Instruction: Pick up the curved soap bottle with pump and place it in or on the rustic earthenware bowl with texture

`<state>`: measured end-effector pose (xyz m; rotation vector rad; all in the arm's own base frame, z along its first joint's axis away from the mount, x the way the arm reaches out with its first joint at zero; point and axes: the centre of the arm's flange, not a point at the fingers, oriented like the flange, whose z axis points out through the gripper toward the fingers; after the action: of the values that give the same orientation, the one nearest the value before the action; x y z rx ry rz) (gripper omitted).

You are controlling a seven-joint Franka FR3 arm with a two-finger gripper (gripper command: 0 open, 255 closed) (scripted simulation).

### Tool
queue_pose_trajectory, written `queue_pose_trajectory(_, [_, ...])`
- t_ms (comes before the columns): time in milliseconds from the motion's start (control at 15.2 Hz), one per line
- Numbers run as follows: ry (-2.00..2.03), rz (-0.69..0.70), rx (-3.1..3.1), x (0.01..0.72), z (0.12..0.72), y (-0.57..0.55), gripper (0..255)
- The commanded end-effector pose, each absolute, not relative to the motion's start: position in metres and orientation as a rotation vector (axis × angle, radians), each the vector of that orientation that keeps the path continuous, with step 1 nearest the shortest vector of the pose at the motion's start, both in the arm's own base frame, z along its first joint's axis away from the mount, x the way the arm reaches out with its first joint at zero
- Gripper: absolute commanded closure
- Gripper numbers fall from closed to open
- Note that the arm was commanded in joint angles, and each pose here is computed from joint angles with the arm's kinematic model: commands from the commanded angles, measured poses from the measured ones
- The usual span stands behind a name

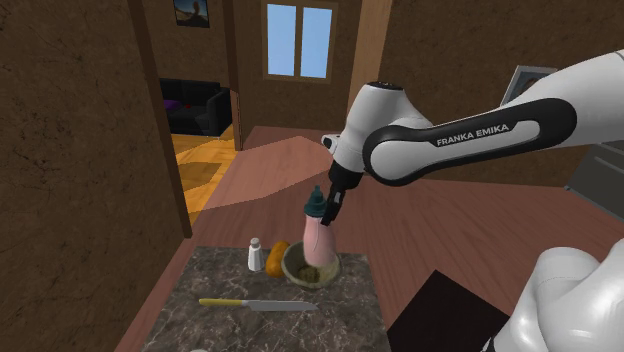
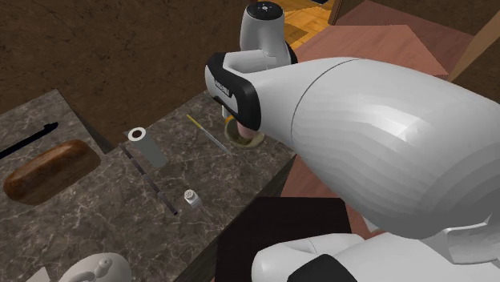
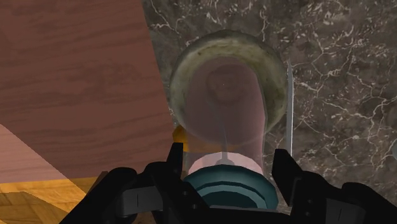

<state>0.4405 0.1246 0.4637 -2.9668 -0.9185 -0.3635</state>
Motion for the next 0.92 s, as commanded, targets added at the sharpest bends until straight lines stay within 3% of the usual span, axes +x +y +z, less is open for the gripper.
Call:
queue_pose_trajectory(0, [-0.918, -0.365, -2.967, 0.441, 0.464, 0.125, 255])
queue_pose_trajectory(66, [-0.918, -0.365, -2.967, 0.441, 0.464, 0.125, 255])
queue_pose_trajectory(132, [-0.918, -0.365, -2.967, 0.441, 0.464, 0.125, 0])
queue_pose_trajectory(462, [-0.918, -0.365, -2.967, 0.441, 0.464, 0.125, 0])
queue_pose_trajectory(858, [-0.918, -0.365, -2.967, 0.43, 0.512, 0.12, 0])
